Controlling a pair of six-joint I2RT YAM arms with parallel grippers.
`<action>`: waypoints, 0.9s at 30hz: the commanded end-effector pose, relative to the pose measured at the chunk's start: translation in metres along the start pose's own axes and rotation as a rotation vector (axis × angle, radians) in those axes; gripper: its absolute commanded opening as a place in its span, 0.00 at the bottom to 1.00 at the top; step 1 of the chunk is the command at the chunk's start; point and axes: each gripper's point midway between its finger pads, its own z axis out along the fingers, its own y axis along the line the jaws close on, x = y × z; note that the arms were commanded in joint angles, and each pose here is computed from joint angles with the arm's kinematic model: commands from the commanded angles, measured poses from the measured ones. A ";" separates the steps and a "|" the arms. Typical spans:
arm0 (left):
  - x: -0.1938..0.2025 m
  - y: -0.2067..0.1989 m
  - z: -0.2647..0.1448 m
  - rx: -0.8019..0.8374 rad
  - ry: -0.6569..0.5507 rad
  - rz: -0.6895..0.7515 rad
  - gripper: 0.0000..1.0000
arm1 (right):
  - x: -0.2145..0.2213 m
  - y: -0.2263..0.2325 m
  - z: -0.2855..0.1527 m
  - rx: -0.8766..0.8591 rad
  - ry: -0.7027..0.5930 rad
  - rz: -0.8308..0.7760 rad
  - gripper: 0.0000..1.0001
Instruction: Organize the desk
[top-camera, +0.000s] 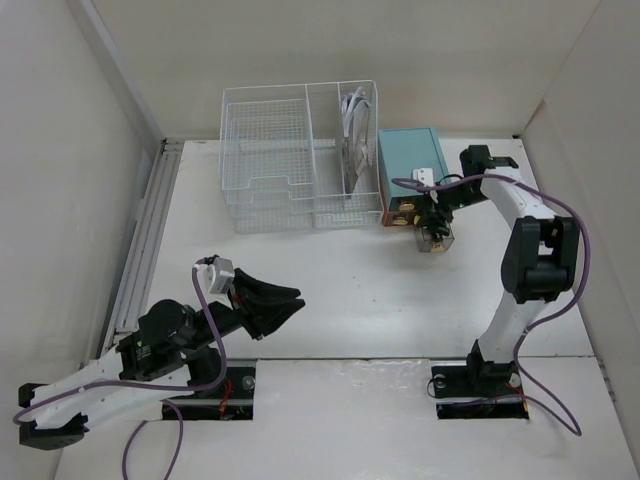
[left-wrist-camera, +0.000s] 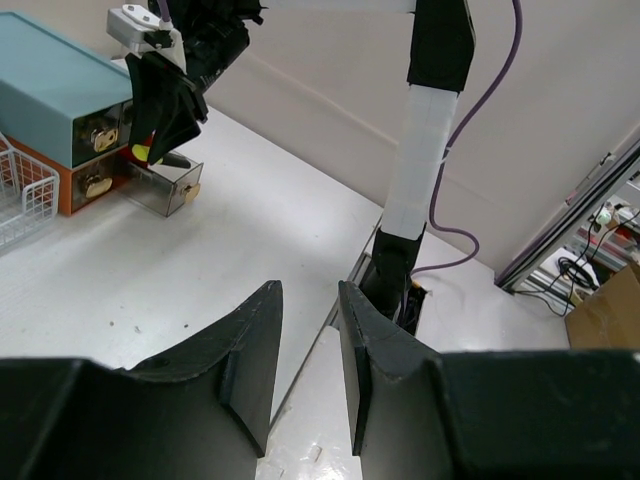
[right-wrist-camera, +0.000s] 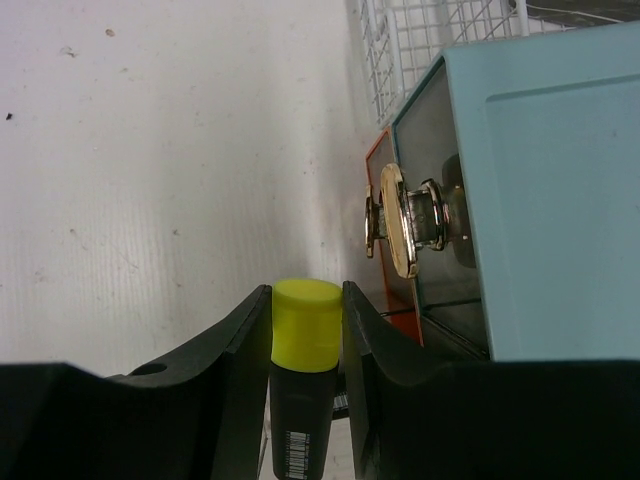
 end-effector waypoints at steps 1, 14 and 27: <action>-0.010 -0.008 0.002 0.038 -0.040 0.011 0.26 | -0.020 -0.005 -0.005 -0.003 -0.067 -0.045 0.00; -0.011 -0.010 0.002 0.050 -0.045 0.020 0.26 | -0.004 0.022 -0.013 -0.001 -0.039 -0.004 0.29; -0.009 -0.009 0.004 0.046 -0.036 0.020 0.27 | -0.036 0.036 -0.034 0.051 -0.082 -0.065 0.45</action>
